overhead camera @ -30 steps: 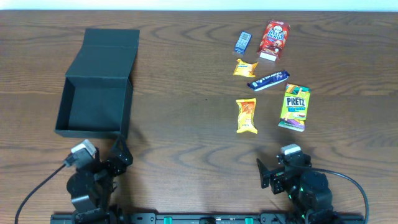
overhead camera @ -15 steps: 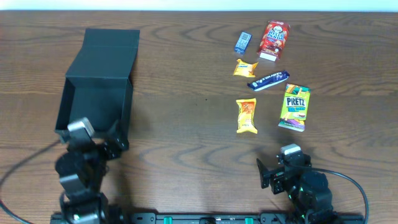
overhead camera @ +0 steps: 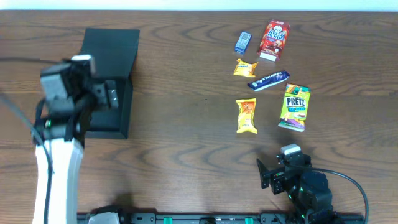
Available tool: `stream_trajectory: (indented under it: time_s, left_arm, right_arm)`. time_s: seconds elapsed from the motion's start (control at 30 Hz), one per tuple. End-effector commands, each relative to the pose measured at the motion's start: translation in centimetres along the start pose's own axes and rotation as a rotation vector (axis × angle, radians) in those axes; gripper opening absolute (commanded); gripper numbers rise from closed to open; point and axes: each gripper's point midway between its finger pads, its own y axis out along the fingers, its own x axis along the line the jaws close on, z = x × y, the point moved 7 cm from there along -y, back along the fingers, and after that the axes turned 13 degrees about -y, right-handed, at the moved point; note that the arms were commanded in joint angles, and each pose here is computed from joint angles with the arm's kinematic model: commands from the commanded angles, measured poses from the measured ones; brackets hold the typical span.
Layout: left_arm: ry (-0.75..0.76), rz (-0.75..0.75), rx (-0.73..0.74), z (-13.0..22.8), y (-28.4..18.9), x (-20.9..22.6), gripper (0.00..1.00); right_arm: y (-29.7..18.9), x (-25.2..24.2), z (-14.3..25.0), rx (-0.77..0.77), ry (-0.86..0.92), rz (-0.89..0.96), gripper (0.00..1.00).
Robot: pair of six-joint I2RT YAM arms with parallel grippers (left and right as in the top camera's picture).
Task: Pack container
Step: 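Reach the left gripper to the black box's near wall and grip it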
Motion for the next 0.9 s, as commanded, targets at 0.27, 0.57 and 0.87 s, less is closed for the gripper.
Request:
stream_trajectory:
  time_s: [0.27, 0.57, 0.87]
  left_arm:
    - [0.116, 0.071, 0.320, 3.5, 8.0, -1.5, 0.95]
    - [0.106, 0.060, 0.410, 5.2, 10.4, -1.0, 0.95]
    - [0.097, 0.052, 0.469, 6.4, 12.0, -0.8, 0.60]
  right_arm:
    - [0.0, -0.2, 0.2, 0.008, 0.010, 0.014, 0.99]
    - [0.0, -0.2, 0.2, 0.008, 0.010, 0.014, 0.99]
    - [0.0, -0.2, 0.2, 0.008, 0.010, 0.014, 0.99]
